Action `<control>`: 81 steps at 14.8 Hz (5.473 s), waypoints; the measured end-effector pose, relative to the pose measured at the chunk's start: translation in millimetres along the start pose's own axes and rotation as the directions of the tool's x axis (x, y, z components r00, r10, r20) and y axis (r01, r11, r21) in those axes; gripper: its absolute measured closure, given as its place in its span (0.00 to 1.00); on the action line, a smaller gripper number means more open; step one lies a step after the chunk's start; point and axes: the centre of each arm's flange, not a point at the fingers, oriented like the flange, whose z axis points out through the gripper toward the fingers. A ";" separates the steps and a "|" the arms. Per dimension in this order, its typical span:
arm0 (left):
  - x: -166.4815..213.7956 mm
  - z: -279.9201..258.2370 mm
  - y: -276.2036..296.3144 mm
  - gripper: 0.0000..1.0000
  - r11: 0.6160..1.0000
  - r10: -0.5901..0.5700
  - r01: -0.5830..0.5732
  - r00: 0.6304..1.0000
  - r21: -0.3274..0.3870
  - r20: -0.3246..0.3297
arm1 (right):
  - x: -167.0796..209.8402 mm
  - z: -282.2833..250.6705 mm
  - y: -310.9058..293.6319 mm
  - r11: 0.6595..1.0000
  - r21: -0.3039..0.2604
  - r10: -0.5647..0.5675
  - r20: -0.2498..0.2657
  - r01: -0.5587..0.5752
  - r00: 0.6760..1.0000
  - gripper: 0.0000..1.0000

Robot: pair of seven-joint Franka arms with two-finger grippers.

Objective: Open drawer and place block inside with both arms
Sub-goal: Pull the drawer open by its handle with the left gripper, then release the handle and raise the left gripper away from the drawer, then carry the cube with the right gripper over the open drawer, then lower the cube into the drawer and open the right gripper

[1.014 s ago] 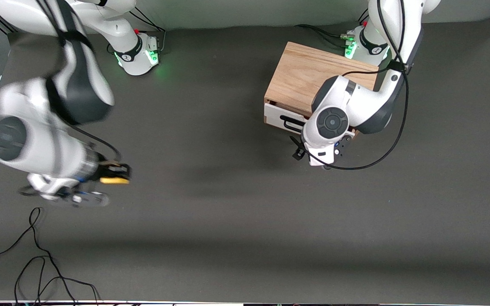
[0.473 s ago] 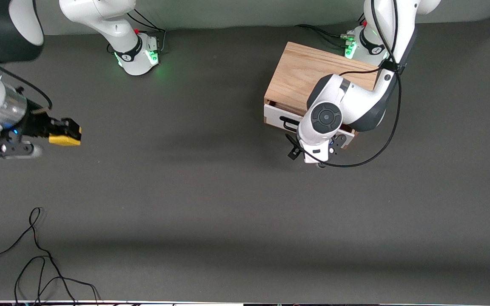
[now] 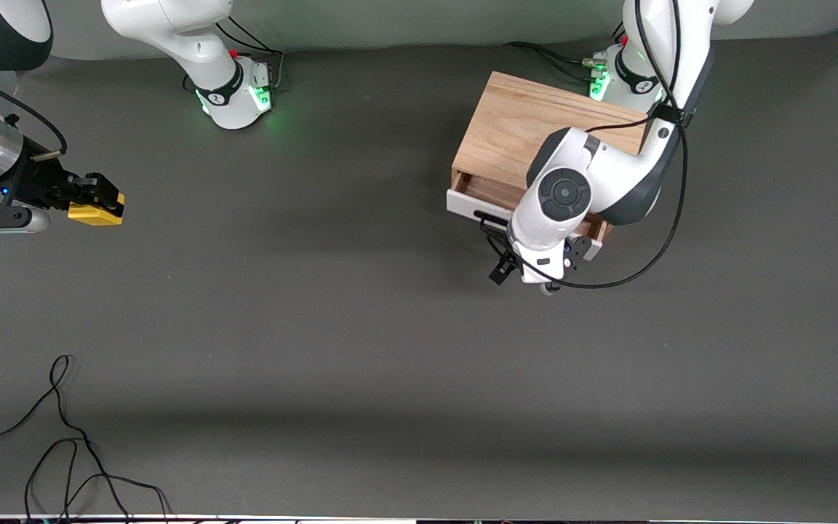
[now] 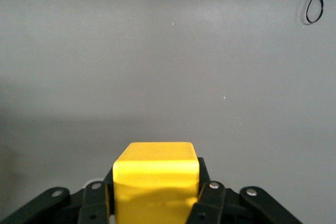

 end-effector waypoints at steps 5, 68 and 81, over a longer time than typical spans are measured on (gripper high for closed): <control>1.4 -8.3 7.0 0.02 0.998 0.002 -0.003 1.000 -0.069 -0.014 | 0.7 3.9 3.8 1.000 0.001 0.007 0.001 -0.007 1.000 0.45; 204.2 -344.7 -172.4 0.00 0.583 0.804 -0.796 0.594 0.163 0.019 | -98.2 243.1 -611.9 0.897 0.015 0.441 -0.085 -0.442 0.893 0.45; 193.5 -342.7 -165.3 0.00 0.468 0.876 -0.868 0.480 0.165 0.043 | -94.5 277.1 -613.8 0.897 -0.006 0.441 -0.087 -0.443 0.894 0.30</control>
